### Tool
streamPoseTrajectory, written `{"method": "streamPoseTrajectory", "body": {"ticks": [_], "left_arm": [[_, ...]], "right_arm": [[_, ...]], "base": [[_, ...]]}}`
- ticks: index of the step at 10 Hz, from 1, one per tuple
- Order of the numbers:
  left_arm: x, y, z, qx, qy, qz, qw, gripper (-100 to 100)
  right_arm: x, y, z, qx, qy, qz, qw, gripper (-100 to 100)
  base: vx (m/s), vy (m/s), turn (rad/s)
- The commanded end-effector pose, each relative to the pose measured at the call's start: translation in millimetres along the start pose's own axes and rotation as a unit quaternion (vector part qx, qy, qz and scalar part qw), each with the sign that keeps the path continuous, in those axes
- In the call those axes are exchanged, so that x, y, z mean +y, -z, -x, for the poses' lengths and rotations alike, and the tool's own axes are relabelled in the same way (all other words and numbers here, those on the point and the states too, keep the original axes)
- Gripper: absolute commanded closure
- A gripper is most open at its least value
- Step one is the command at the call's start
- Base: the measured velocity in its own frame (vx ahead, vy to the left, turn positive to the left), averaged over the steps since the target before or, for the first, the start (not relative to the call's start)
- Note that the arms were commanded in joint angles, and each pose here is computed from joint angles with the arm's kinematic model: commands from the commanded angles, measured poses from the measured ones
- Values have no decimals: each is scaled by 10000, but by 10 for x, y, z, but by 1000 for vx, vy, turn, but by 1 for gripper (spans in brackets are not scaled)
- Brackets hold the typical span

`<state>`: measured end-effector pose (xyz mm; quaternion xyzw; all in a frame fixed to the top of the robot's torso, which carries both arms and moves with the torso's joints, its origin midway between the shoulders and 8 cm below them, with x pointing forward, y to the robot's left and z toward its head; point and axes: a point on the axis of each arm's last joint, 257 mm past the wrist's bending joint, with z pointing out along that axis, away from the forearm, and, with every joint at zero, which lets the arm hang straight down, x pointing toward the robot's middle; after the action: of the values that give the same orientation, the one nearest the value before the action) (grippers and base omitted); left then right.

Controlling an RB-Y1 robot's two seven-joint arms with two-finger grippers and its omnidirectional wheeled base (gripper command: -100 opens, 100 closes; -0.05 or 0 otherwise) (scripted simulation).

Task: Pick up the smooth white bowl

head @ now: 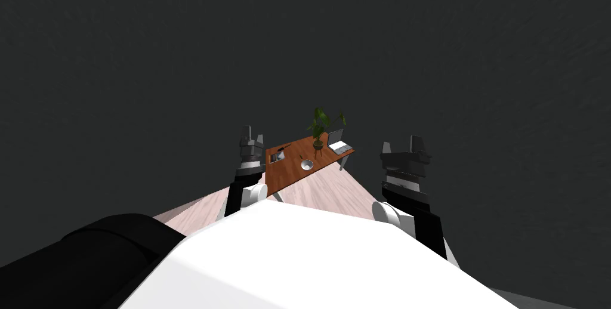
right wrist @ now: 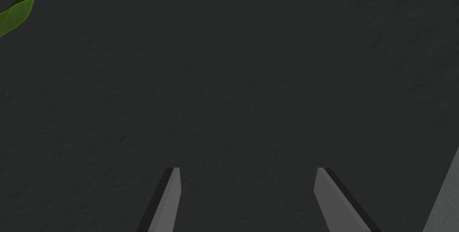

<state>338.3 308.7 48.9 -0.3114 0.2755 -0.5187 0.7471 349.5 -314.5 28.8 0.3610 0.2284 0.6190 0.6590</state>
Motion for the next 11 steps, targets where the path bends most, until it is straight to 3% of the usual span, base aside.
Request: {"method": "streamPoseTrajectory", "body": {"ticks": [1,6,8,9,11], "left_arm": [[55,-7,-52,162,-41,47,9998,-100],[543,-9,-225,717,-140,561,9957,-100],[823,1,-265,859,-143,885,9923,-100],[854,12,-263,860,-146,917,9920,-100],[1214,56,-282,953,-137,1341,9863,-100]], "right_arm": [[0,0,0,0,0,0,10000,0],[0,0,0,0,0,0,10000,0],[0,0,0,0,0,0,10000,0],[0,0,0,0,-1,0,10000,0],[0,0,0,0,0,0,10000,0]], "base": [[5,-11,-6],[28,-40,-13],[34,-72,-19],[20,-43,-2],[32,-45,-16]]}}
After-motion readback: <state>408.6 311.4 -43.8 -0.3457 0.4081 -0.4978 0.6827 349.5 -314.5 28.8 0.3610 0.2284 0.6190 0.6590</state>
